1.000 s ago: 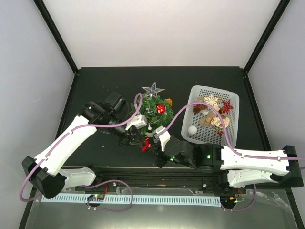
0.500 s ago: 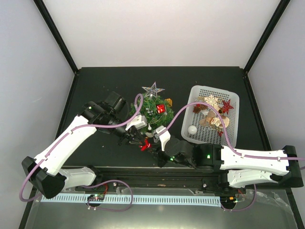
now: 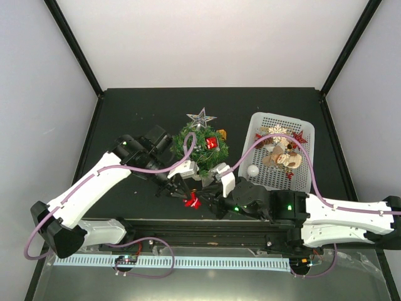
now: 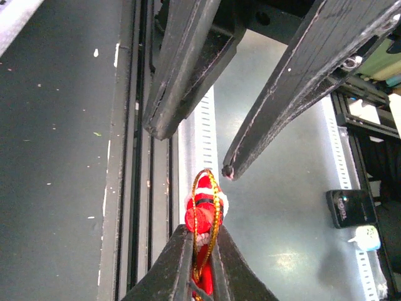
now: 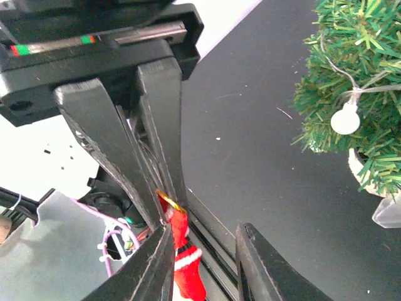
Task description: Decorate the small christmas tree
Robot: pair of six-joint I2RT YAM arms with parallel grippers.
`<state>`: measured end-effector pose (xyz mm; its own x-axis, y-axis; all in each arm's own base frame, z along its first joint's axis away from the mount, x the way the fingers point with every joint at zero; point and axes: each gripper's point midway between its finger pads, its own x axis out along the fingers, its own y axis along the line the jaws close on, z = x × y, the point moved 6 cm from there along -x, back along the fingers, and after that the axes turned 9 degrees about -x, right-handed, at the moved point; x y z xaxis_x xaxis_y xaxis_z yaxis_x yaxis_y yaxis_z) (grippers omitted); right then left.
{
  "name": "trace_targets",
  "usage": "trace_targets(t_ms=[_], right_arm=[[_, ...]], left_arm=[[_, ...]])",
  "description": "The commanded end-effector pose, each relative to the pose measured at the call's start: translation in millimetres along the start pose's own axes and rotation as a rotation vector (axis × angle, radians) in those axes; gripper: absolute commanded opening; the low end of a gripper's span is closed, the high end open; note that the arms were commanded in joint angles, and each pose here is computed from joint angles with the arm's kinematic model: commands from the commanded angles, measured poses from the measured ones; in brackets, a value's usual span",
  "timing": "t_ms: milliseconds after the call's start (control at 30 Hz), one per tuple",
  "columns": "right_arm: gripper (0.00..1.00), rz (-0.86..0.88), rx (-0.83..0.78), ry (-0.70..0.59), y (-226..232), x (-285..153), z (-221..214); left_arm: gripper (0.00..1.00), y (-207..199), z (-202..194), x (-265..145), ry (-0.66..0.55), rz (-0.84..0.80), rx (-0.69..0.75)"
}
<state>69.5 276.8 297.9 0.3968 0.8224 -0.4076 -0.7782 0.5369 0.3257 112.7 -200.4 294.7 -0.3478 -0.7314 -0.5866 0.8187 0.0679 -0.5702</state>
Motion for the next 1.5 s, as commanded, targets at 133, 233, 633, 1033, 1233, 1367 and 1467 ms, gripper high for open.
trace_targets(t_ms=[133, 233, 633, 1033, 1233, 1367, 1467], right_arm=[[0.30, 0.086, -0.026, -0.053, 12.5, 0.1, 9.8], [0.30, 0.099, -0.032, -0.050, 14.5, 1.4, 9.5], [0.07, 0.163, -0.049, -0.035, 22.5, 7.5, 5.1], [0.01, 0.143, -0.027, -0.082, 15.8, -4.2, 8.9], [0.01, 0.138, -0.026, -0.101, 16.0, -11.5, 13.5], [0.01, 0.142, -0.027, -0.110, 18.2, -13.6, 16.8], [0.01, 0.145, -0.030, -0.108, 20.5, -13.1, 18.3]], left_arm=[[0.02, -10.1, 1.6, 3.3, 0.024, -0.056, 0.028], [0.01, -10.5, 0.9, 3.7, 0.026, -0.059, 0.029], [0.02, -9.4, 0.5, 4.4, 0.027, -0.052, 0.024], [0.18, -7.0, 0.0, 4.3, 0.024, -0.024, 0.022], [0.49, -5.3, -1.2, 3.5, 0.014, 0.005, 0.032], [0.61, -3.3, -2.7, 3.3, 0.008, 0.030, 0.036], [0.66, 0.6, -2.6, 2.4, -0.001, 0.065, 0.037]])
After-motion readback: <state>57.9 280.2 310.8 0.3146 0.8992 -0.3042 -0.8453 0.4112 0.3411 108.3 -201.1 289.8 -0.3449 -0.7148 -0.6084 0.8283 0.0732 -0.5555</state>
